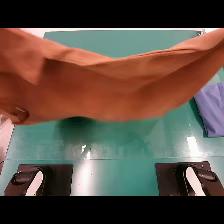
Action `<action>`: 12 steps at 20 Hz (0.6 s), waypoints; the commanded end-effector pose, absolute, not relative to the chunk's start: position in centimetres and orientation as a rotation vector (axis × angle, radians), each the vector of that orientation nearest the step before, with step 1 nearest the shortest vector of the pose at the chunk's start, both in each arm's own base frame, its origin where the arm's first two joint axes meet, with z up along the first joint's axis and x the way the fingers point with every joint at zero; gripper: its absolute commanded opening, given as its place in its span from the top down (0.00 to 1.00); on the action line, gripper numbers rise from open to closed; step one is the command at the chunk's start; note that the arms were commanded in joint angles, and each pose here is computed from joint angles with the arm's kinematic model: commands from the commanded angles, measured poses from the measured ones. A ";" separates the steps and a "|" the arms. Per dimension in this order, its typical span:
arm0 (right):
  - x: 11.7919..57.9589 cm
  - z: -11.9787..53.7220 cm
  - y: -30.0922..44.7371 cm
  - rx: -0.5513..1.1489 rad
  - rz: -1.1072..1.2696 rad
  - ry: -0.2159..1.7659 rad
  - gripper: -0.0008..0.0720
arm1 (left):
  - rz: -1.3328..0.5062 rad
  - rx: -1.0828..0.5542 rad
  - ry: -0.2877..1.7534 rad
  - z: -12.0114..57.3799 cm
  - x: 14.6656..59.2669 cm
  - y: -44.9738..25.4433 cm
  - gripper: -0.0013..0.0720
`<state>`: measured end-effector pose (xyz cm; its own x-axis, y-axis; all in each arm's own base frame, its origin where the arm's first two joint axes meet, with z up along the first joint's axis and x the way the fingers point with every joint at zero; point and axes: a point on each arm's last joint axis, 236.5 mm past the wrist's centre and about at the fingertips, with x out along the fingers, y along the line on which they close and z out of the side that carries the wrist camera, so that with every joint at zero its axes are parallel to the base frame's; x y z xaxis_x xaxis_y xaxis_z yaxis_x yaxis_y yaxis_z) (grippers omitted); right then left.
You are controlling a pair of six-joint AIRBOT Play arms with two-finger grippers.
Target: Fold the shirts.
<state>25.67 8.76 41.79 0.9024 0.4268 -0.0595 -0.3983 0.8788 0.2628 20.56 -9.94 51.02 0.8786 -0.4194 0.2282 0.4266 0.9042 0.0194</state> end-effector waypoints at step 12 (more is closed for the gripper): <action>24.9 42.7 10.4 0.158 0.513 0.220 0.97 | -0.466 0.119 -0.166 49.1 19.8 -10.9 0.95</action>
<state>22.74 10.44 46.03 0.8845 0.4653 -0.0353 -0.4551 0.8768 0.1550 17.24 -10.80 52.95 0.8641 -0.4409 0.2428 0.4043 0.8953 0.1869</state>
